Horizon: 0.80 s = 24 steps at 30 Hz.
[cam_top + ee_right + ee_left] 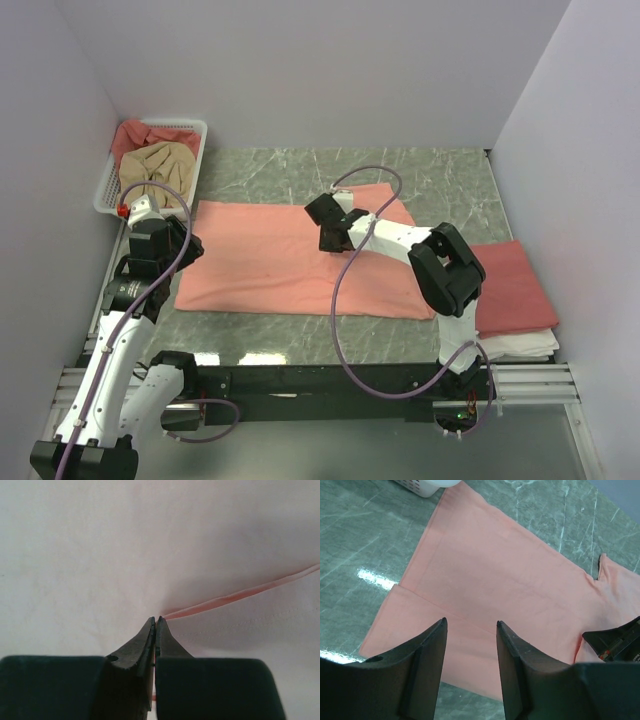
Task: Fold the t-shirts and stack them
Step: Fold the tshirt
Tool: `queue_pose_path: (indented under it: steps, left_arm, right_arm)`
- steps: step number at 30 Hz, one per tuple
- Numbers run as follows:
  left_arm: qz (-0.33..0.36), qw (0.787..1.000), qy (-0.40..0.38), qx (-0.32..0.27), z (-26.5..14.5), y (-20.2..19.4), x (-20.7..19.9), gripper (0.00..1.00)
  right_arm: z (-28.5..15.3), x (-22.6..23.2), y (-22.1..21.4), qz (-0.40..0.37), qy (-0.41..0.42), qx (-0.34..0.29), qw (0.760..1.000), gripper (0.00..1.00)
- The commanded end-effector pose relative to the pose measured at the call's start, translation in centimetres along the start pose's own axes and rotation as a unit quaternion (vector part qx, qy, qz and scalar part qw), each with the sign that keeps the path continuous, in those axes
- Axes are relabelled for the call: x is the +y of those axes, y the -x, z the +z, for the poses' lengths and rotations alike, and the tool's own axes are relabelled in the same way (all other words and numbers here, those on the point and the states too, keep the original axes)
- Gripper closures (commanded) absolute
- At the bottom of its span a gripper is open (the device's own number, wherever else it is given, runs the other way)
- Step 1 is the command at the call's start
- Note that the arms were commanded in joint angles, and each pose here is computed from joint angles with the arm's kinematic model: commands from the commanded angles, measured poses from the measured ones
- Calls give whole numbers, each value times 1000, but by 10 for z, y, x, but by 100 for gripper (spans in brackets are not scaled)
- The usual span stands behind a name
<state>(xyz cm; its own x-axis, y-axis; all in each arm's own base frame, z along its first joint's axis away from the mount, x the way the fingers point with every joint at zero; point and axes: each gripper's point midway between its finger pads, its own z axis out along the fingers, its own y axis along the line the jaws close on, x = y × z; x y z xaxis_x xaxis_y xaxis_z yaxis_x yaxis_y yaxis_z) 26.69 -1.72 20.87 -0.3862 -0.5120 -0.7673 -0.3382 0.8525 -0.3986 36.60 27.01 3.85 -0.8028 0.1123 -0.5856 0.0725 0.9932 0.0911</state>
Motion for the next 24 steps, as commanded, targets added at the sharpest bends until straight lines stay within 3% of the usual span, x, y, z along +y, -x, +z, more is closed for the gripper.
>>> queue_pose_path:
  steps: [1,4,6,7,8,11,17,19,20,22,23,24]
  left_arm:
    - [7,1000,-18,-10,0,5,-7,50]
    - [8,1000,-18,-8,0,4,-7,50]
    - [8,1000,-20,-7,1,4,-8,50]
    - [8,1000,-19,-5,2,3,-7,50]
    - [9,1000,-17,-4,3,2,-7,49]
    - [2,1000,3,-3,9,4,-3,50]
    - [-89,995,51,2,47,19,-16,57]
    - [-97,991,93,4,76,18,-11,60]
    - [-119,985,123,-24,84,33,-7,60]
    - [-117,979,166,-8,116,20,1,60]
    - [-124,976,179,-24,124,34,-3,60]
    - [-115,970,214,0,146,18,6,60]
  right_arm:
    - [-12,14,15,8,23,-32,999,100]
    - [-9,13,11,5,20,-26,999,100]
    - [-8,12,8,3,19,-23,1000,92]
    - [-9,12,9,3,21,-24,999,86]
    - [-11,11,10,4,22,-25,999,73]
    - [-24,9,21,5,35,-38,999,48]
    - [-51,-6,80,54,123,-52,990,44]
    - [-54,-27,111,81,132,-67,986,45]
    - [-57,-32,127,91,137,-92,982,45]
    - [-58,-56,149,119,125,-126,977,45]
    - [-57,-62,156,129,124,-133,975,45]
    - [-58,-63,163,142,131,-134,972,45]
